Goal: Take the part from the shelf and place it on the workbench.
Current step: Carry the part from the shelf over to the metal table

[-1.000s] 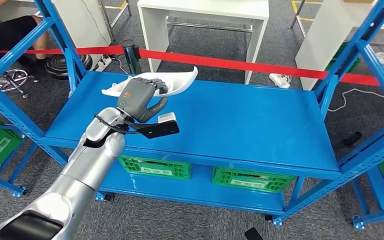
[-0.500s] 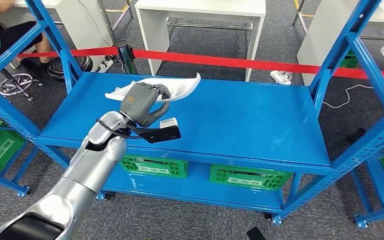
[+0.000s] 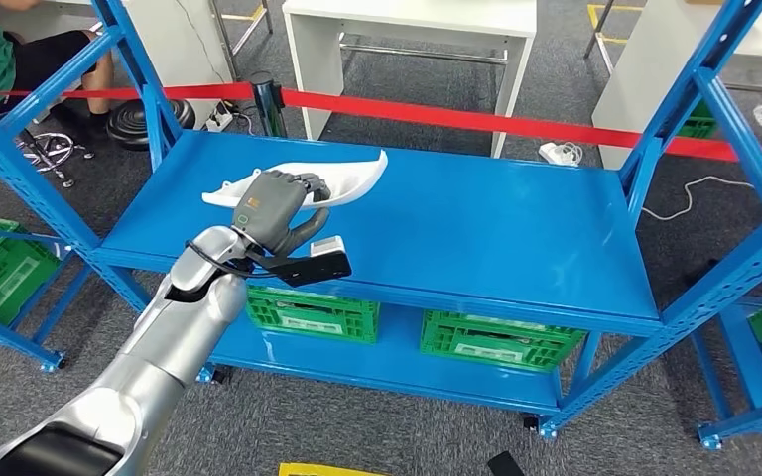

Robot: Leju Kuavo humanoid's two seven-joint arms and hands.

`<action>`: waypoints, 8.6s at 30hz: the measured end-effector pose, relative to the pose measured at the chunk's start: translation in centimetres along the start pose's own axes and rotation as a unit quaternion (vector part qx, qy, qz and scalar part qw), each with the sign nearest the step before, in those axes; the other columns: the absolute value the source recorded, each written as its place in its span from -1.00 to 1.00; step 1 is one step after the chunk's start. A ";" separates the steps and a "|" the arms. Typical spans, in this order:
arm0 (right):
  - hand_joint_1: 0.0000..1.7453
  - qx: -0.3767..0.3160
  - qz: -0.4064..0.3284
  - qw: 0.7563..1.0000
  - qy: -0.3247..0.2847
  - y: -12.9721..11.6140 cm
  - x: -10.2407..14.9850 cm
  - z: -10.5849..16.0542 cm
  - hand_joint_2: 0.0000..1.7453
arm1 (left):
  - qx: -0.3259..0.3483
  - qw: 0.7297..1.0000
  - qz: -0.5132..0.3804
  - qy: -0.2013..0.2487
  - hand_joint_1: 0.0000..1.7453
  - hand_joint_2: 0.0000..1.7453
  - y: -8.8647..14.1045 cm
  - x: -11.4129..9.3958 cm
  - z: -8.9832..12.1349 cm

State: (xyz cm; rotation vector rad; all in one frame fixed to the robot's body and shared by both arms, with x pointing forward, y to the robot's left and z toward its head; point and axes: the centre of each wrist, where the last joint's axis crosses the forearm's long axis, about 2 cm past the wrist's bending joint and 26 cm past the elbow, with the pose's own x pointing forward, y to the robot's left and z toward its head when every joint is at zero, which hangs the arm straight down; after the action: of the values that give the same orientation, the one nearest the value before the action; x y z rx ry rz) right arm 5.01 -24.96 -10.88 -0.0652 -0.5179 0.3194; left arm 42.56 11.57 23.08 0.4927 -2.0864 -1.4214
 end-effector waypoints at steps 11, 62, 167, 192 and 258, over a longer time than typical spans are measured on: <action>-1.00 -0.008 0.004 1.000 -0.008 -0.1 0.1 0.0 -1.00 | -0.016 1.000 0.001 0.013 0.96 1.00 -0.8 -0.6 0.6; -1.00 -0.050 -0.017 0.998 -0.041 0.0 -0.2 0.1 -1.00 | -0.045 0.999 -0.012 0.022 0.96 1.00 -1.7 -1.7 1.7; -1.00 -0.048 -0.028 0.998 -0.011 0.0 -0.1 0.1 -1.00 | -0.097 0.995 0.016 0.017 0.96 1.00 -2.0 -3.9 3.2; -1.00 -0.046 -0.028 0.998 -0.008 0.1 -0.3 0.2 -1.00 | -0.102 0.994 0.018 0.033 0.96 1.00 -3.2 -4.7 5.1; -1.00 -0.079 -0.060 0.995 0.001 -1.1 -0.9 0.2 -1.00 | -0.078 0.987 0.121 0.076 0.96 1.00 -8.2 -4.3 10.0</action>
State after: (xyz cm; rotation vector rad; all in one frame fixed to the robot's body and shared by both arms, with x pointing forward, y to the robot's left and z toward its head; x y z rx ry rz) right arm 4.45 -26.26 -11.00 -0.1877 -0.5429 0.1609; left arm 39.49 18.26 11.59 0.2654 -1.8286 -1.3459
